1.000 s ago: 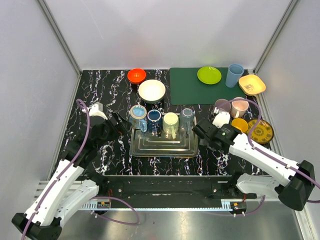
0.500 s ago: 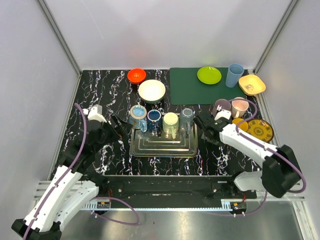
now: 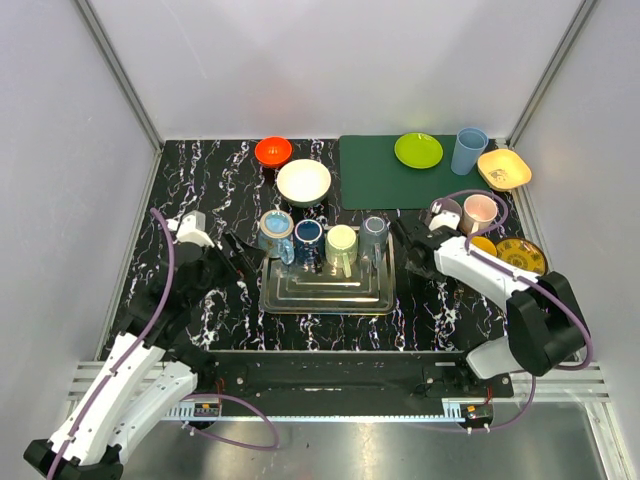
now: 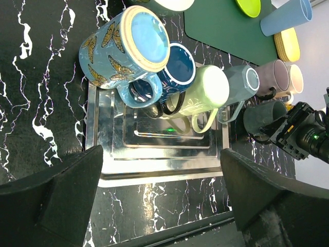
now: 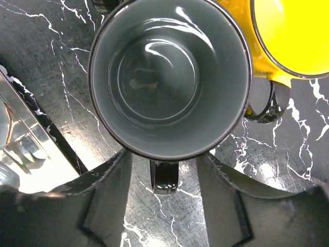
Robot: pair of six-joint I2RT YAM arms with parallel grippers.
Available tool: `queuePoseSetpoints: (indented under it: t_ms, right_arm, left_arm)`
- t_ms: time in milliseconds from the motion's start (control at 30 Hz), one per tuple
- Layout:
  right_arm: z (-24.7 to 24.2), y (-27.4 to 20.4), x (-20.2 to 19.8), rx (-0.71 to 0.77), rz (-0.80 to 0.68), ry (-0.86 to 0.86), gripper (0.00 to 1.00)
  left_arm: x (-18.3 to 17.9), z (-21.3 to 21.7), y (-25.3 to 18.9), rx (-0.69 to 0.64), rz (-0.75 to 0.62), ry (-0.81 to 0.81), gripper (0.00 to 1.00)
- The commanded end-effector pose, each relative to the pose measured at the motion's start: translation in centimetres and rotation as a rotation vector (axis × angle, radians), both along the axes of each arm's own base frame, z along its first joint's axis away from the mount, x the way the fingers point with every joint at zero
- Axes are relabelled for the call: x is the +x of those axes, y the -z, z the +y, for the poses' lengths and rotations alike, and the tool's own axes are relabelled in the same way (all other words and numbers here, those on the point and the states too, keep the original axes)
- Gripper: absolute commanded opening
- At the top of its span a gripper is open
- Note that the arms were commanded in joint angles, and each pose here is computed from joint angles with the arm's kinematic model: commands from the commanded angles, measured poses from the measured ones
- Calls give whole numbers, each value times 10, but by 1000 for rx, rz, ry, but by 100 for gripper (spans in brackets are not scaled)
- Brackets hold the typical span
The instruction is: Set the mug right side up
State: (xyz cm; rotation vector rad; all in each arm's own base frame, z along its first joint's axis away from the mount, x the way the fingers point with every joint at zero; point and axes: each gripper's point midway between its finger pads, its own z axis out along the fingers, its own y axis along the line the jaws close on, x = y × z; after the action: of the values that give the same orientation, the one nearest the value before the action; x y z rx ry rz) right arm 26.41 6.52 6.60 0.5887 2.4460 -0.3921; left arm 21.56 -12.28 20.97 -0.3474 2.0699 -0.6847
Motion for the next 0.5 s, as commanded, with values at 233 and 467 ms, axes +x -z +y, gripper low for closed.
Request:
queuePoseSetpoints:
  t_ms: [233,467]
  right_arm:
    - [-3,-4,21,13,-42,-6,32]
    - [-1,-6,20,29,-44,-33,0]
  left_arm:
    - [4,-8,-3,-21,-33,32,99]
    - [5,-9,0,-22,-27,35,99]
